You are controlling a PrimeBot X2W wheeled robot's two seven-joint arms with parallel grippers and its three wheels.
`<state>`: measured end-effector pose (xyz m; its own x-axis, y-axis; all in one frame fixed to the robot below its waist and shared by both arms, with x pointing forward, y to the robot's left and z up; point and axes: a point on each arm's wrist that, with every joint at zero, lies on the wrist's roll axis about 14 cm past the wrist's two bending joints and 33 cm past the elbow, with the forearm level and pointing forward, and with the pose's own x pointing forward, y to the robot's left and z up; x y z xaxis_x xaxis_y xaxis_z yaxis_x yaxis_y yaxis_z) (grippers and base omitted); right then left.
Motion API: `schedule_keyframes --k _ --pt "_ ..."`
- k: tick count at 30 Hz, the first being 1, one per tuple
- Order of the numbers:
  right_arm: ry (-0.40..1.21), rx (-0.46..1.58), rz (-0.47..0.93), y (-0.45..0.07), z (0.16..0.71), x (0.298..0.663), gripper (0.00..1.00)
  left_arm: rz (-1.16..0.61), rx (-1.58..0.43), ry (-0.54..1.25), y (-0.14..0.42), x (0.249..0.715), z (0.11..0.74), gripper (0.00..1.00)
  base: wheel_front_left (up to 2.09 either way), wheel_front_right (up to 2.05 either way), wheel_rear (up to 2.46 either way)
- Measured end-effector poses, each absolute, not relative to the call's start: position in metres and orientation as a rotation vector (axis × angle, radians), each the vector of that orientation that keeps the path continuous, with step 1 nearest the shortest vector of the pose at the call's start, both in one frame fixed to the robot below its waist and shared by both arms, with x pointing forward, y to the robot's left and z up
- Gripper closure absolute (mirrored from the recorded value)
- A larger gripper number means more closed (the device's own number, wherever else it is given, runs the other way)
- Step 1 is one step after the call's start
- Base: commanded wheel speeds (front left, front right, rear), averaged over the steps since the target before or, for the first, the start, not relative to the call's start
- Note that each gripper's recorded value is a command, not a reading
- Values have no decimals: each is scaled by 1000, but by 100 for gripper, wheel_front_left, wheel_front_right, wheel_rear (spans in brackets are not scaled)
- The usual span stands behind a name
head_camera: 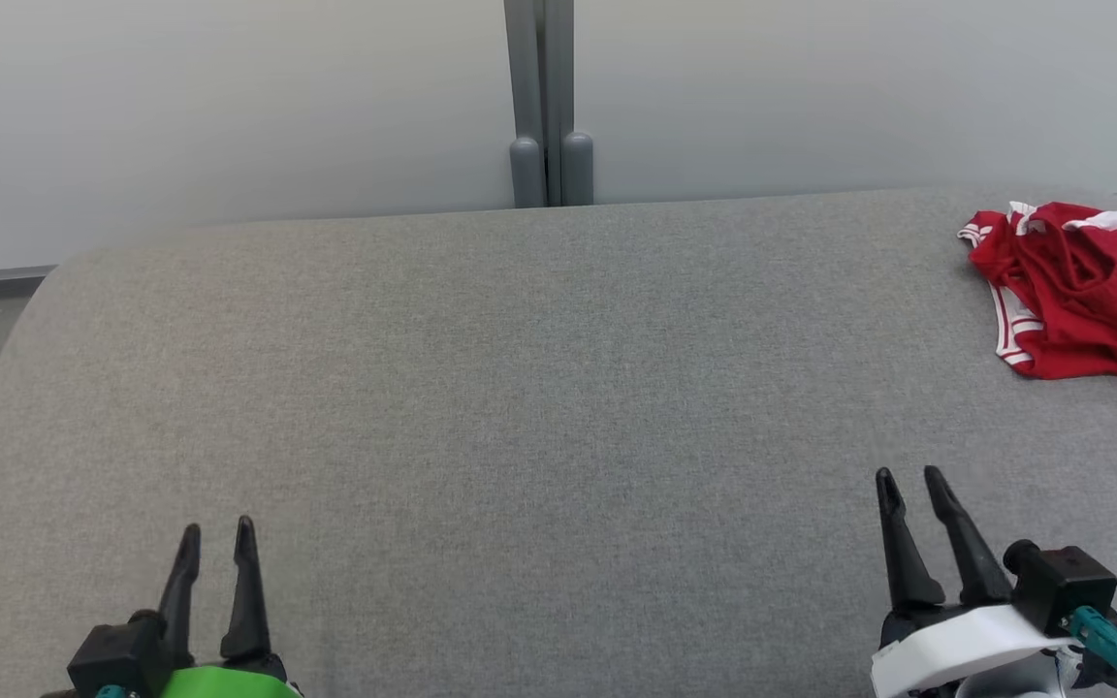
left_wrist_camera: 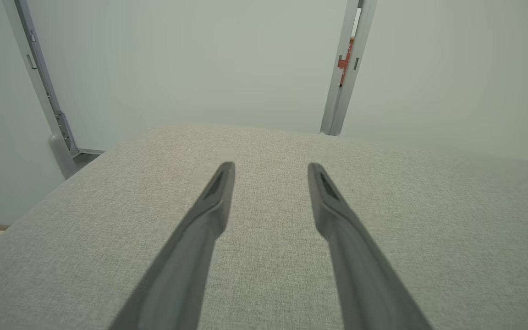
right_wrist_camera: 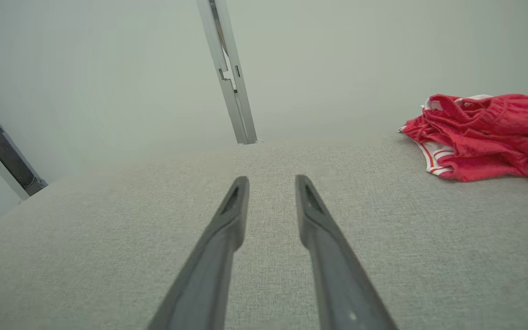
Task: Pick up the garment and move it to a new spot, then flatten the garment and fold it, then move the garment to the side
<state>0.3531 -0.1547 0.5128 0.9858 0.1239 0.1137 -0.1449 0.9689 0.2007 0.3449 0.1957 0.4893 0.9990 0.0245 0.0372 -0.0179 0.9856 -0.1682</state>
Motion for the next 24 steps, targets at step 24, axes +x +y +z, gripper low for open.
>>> schedule_keyframes --k 24 --pt "6 552 41 -172 489 354 100 101 -525 59 204 345 467 100 0 0 0"
